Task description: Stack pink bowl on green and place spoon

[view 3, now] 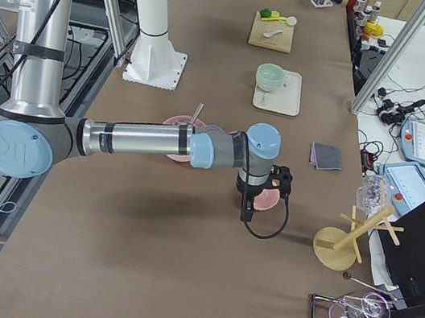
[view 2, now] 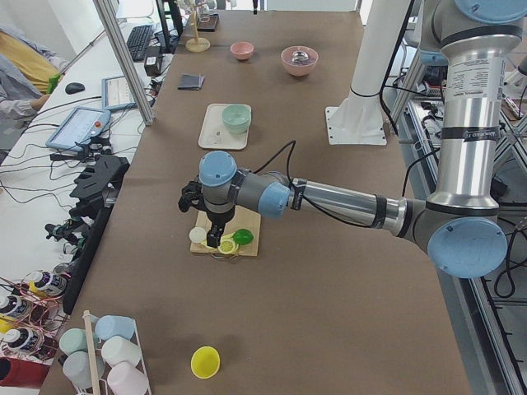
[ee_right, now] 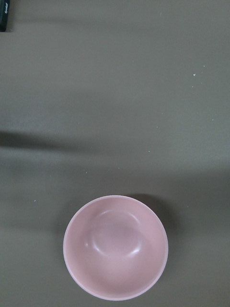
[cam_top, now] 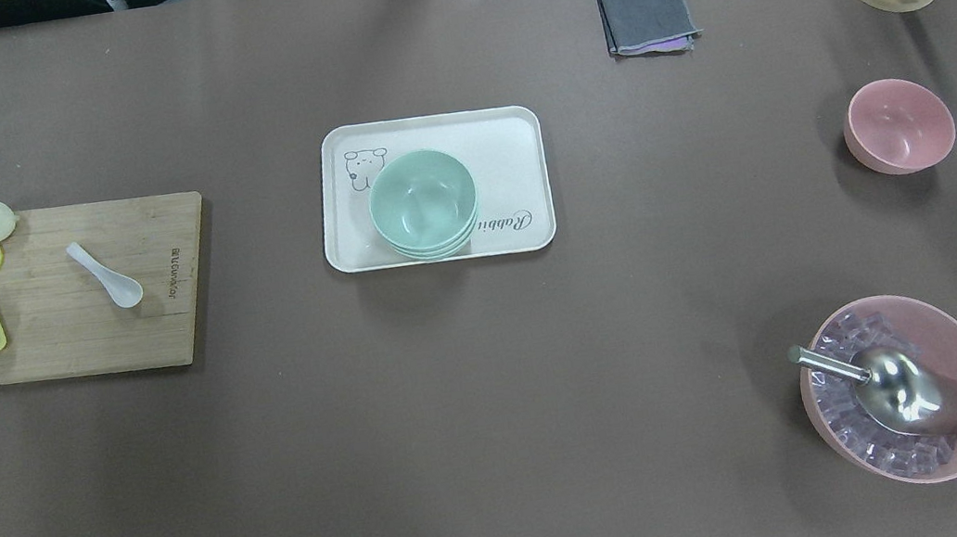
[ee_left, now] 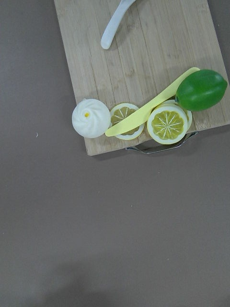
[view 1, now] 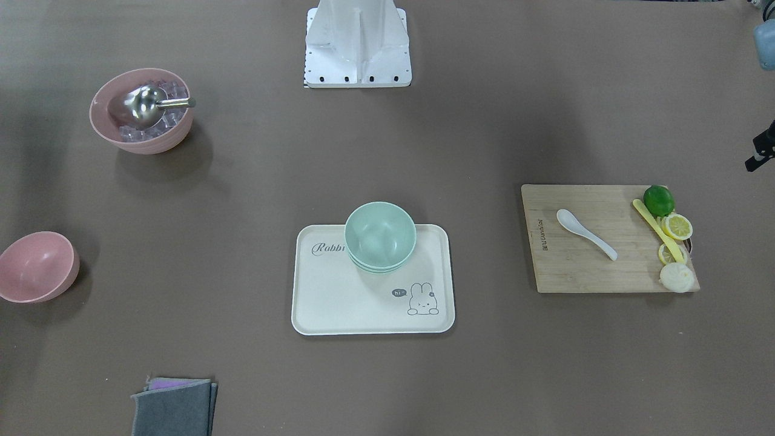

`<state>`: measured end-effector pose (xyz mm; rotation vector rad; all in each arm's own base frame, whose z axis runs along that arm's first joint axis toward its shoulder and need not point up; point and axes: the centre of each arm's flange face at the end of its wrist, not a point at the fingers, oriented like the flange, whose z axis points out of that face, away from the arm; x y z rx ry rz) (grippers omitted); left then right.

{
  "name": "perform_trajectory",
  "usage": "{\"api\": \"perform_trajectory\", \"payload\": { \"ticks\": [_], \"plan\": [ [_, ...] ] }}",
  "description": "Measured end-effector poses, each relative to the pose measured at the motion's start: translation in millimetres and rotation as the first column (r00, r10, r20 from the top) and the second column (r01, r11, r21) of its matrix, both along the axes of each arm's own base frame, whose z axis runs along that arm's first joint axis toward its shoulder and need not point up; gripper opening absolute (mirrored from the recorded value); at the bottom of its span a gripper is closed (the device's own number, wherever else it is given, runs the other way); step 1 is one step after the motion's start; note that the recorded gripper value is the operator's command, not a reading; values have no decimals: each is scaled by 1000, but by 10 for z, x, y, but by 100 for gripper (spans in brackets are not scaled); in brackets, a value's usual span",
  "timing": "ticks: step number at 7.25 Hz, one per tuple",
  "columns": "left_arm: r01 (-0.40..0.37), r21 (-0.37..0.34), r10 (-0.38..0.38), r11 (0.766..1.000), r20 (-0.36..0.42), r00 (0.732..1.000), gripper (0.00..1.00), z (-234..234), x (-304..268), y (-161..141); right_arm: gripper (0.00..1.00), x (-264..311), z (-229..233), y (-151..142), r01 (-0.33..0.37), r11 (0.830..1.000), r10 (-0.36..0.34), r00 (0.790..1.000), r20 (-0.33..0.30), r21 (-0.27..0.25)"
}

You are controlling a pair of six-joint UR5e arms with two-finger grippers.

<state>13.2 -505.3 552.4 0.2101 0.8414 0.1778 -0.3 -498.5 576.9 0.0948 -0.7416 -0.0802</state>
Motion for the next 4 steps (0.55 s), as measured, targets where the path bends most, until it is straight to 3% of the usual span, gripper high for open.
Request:
{"api": "perform_trajectory", "payload": {
  "ticks": [4],
  "plan": [
    [2,-4,-2,1000,-2,1000,98,-5,18,-15,100,-44,38,-5,6,1000,-6,1000,-2,-10]
  ]
}}
